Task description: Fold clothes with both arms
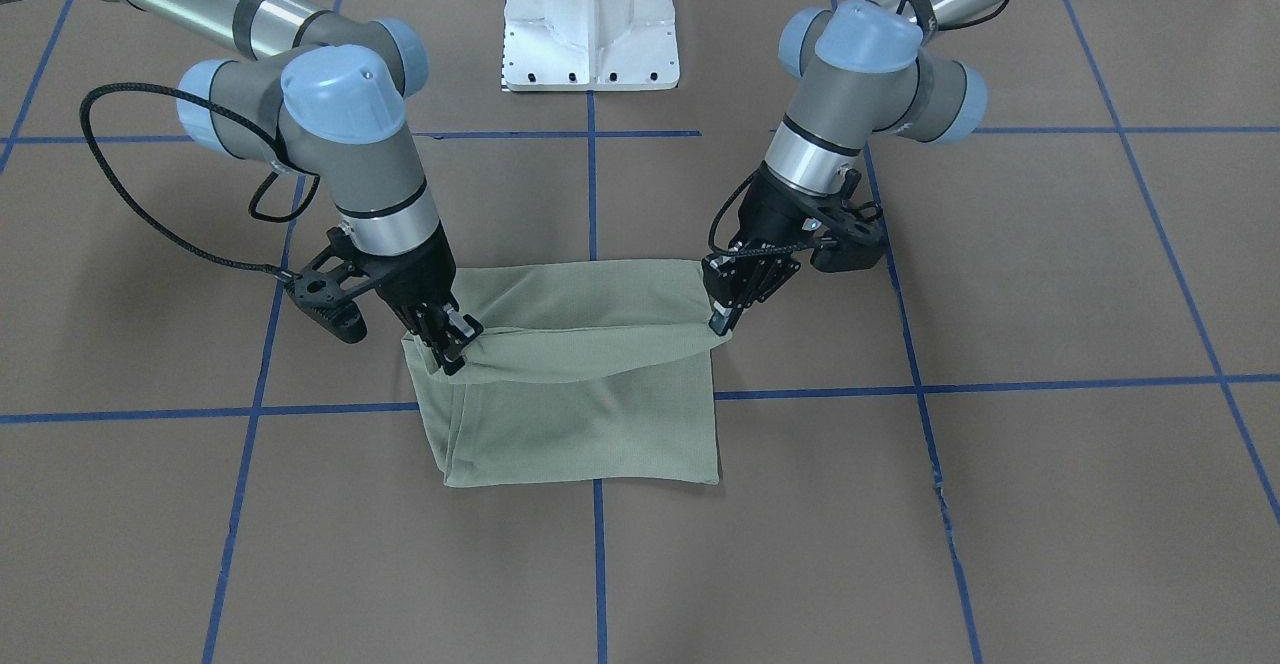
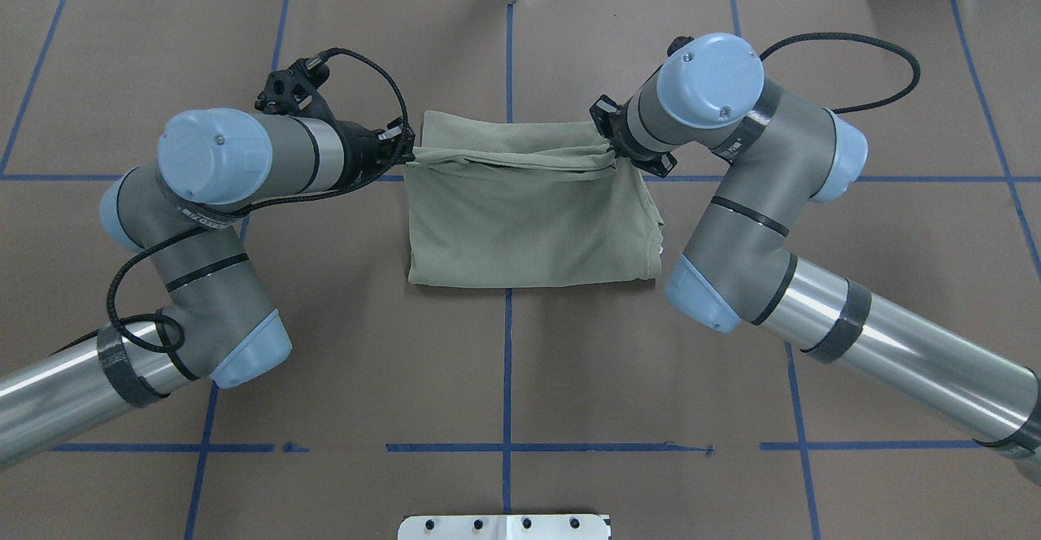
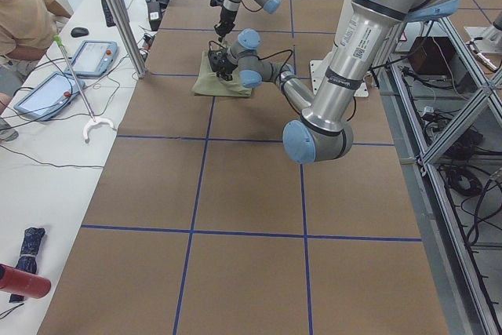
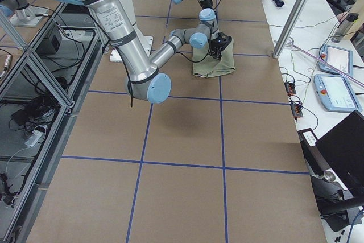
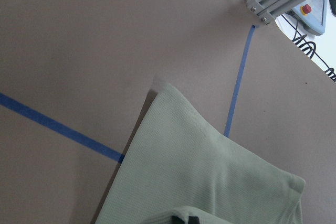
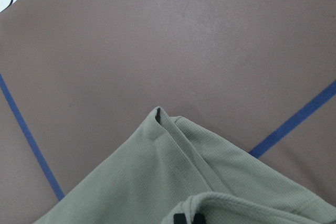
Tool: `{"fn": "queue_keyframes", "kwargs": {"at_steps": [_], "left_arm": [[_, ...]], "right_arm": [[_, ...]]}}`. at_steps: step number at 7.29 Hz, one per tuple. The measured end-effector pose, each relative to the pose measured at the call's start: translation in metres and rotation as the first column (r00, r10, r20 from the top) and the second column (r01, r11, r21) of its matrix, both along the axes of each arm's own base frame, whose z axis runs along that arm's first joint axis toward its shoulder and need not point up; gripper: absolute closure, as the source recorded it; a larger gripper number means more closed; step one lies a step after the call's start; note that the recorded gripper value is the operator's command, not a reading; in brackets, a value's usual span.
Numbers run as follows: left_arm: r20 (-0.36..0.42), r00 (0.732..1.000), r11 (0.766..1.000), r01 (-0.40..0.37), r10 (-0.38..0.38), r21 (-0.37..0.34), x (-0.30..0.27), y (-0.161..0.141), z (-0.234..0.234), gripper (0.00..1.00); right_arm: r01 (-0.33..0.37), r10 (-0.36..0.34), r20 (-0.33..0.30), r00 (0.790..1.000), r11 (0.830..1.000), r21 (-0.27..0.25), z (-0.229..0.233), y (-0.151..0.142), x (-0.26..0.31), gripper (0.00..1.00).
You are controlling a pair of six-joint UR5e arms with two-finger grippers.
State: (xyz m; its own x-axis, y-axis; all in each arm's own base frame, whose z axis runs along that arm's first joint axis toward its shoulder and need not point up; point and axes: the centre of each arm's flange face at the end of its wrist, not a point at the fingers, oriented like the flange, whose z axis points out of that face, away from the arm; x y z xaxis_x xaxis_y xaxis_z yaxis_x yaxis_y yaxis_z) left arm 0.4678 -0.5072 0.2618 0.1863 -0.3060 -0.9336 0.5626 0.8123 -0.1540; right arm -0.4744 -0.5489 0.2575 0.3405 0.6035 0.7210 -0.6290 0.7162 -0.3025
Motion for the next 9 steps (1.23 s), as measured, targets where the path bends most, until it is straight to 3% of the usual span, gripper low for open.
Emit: {"fn": "queue_keyframes", "kwargs": {"at_steps": [1, 2, 3, 4, 6, 7, 9], "left_arm": [[0.005, 1.000, 1.000, 0.010, -0.010, 0.007, 0.009, -0.015, 0.011, 0.95], [0.016, 1.000, 1.000, 0.023, -0.023, 0.021, 0.015, -0.026, 0.019, 0.49], [0.051, 0.998, 0.998, 0.043, -0.046, 0.054, 0.019, -0.041, 0.025, 0.20], [0.107, 0.992, 0.993, 0.059, -0.070, 0.105, 0.015, -0.062, 0.031, 0.00], [0.167, 0.980, 0.982, 0.076, -0.106, 0.174, -0.008, -0.094, 0.033, 0.00], [0.183, 0.978, 0.978, 0.067, -0.104, 0.197, -0.025, -0.105, 0.033, 0.00], [0.286, 0.958, 0.948, -0.061, -0.033, 0.313, -0.084, -0.122, 0.051, 0.00]], "right_arm": [[0.010, -0.009, -0.014, 1.000, 1.000, 0.015, 0.004, -0.015, -0.008, 0.61], [0.015, -0.014, -0.017, 1.000, 0.999, 0.037, 0.012, -0.030, -0.014, 0.01], [0.028, -0.026, -0.026, 0.999, 0.997, 0.069, 0.020, -0.049, -0.016, 0.00], [0.052, -0.047, -0.048, 0.998, 0.992, 0.111, 0.020, -0.071, -0.008, 0.00], [0.112, -0.091, -0.116, 0.989, 0.974, 0.198, 0.029, -0.114, 0.043, 0.00], [0.151, -0.122, -0.145, 0.982, 0.965, 0.216, 0.045, -0.130, 0.075, 0.00], [0.253, -0.202, -0.220, 0.954, 0.937, 0.239, 0.101, -0.149, 0.148, 0.00]]}}
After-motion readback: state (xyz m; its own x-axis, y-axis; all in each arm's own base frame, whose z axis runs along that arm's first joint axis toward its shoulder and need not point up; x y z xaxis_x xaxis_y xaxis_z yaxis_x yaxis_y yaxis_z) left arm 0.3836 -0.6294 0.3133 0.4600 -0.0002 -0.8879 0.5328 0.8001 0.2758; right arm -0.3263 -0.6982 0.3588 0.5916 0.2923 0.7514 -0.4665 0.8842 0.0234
